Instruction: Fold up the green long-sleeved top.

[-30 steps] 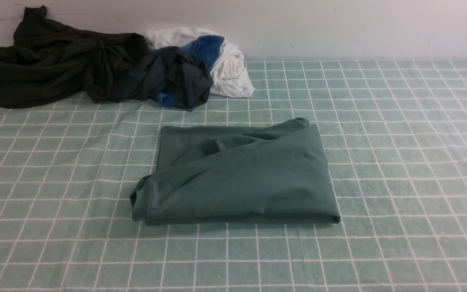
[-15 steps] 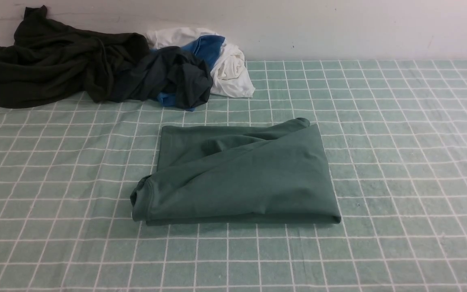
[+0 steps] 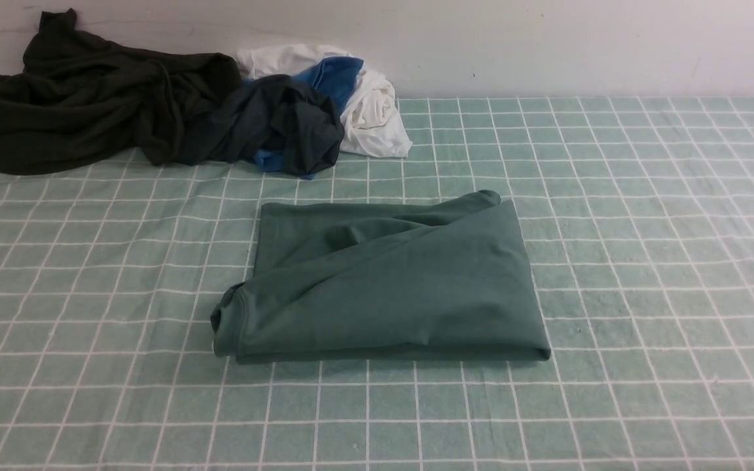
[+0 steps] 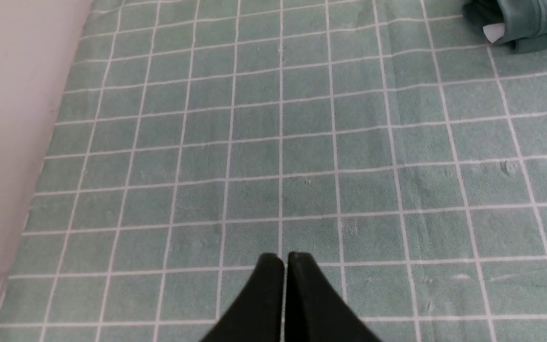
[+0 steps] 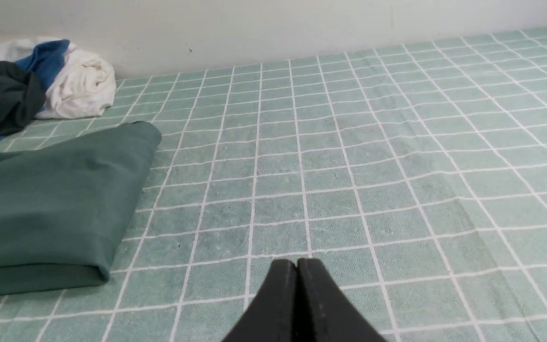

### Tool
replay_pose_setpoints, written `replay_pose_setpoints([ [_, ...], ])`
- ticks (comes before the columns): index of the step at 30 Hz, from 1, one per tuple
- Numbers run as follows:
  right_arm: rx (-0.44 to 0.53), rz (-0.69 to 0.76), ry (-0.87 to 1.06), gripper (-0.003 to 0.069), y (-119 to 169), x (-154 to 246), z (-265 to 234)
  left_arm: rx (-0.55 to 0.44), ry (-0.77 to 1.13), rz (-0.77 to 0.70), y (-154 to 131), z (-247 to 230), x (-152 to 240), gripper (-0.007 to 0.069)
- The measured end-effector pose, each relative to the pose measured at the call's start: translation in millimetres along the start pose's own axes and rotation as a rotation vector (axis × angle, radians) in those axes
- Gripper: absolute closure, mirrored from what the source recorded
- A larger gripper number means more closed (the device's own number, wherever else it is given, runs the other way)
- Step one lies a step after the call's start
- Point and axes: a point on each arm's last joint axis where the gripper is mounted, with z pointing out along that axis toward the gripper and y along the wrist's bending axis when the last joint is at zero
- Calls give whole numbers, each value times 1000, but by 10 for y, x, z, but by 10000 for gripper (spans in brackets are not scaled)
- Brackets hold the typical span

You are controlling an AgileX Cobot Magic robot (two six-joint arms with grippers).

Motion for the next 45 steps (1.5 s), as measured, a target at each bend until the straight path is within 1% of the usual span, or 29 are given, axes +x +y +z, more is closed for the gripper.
replay_pose_setpoints([
  [29,3,-9,5,672,-2,2,-1,0,2,0,-1,5,3,628],
  [34,3,-8,5,672,-3,2,-1,7,36,-3,-41,144,76,628],
  [36,3,-8,5,672,-3,2,-1,36,-32,-29,-77,184,33,628],
  [37,3,-8,5,672,-3,2,-1,67,-134,-46,-113,222,-44,628],
  [38,3,-8,5,672,-3,2,-1,72,-154,-49,-118,219,-62,628],
  [39,3,-8,5,672,-3,2,-1,114,-291,-63,-173,285,-151,628],
  [42,3,-8,5,672,-3,2,-1,146,-526,-62,-256,457,-233,628],
  [45,3,-8,5,672,-3,2,-1,148,-601,-82,-307,624,-159,628],
])
